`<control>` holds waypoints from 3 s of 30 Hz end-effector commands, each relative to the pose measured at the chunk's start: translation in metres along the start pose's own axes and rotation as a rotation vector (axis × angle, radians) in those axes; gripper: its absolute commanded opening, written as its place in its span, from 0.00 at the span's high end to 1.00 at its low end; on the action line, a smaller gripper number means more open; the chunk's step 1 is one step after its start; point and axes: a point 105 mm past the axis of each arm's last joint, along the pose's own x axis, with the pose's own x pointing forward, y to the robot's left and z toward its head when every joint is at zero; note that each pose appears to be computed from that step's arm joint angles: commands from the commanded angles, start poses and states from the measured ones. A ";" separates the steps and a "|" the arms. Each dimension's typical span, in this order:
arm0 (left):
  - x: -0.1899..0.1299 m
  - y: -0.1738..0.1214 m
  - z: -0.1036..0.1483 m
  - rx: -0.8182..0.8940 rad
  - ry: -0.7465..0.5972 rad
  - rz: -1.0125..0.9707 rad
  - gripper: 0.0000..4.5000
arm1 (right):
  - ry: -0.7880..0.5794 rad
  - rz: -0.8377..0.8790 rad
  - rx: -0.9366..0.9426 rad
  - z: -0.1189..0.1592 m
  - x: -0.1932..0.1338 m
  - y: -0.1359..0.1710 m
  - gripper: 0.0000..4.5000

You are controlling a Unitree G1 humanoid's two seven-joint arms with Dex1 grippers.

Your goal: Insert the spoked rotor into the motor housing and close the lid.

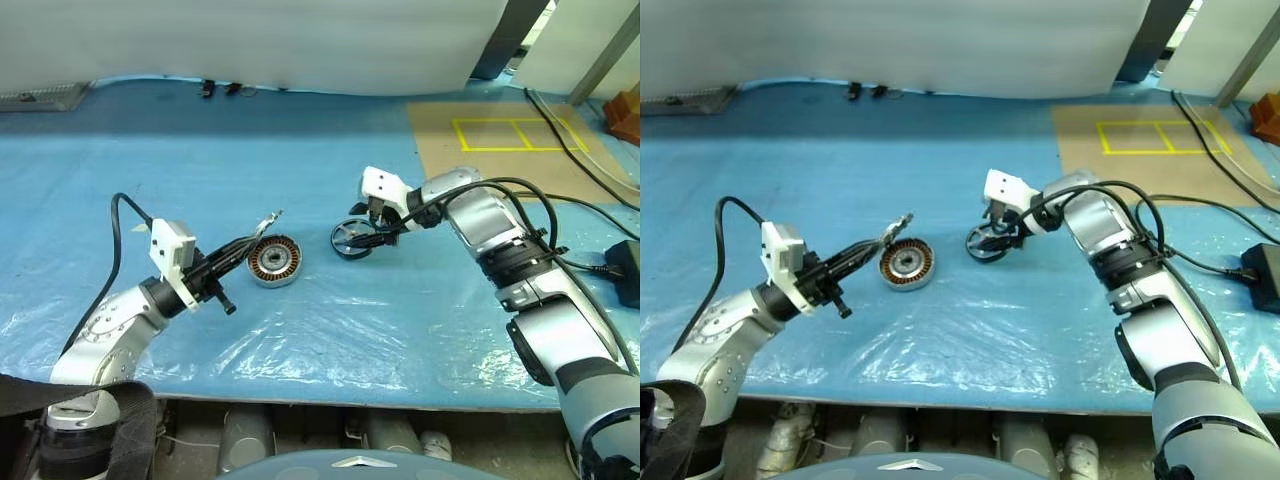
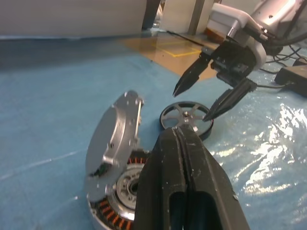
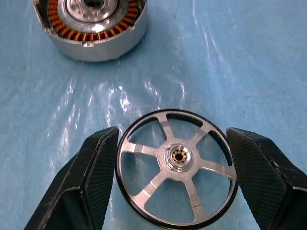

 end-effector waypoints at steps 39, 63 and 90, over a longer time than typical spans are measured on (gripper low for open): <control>-0.018 -0.001 -0.035 -0.034 0.147 0.050 1.00 | 0.160 0.093 -0.177 0.002 0.008 -0.021 0.16; -0.033 0.012 -0.045 0.015 0.148 0.078 1.00 | -0.055 0.096 -0.184 0.050 0.001 -0.015 0.64; -0.026 0.013 -0.047 0.015 0.162 0.065 1.00 | -0.183 0.269 -0.212 0.096 0.027 0.053 0.64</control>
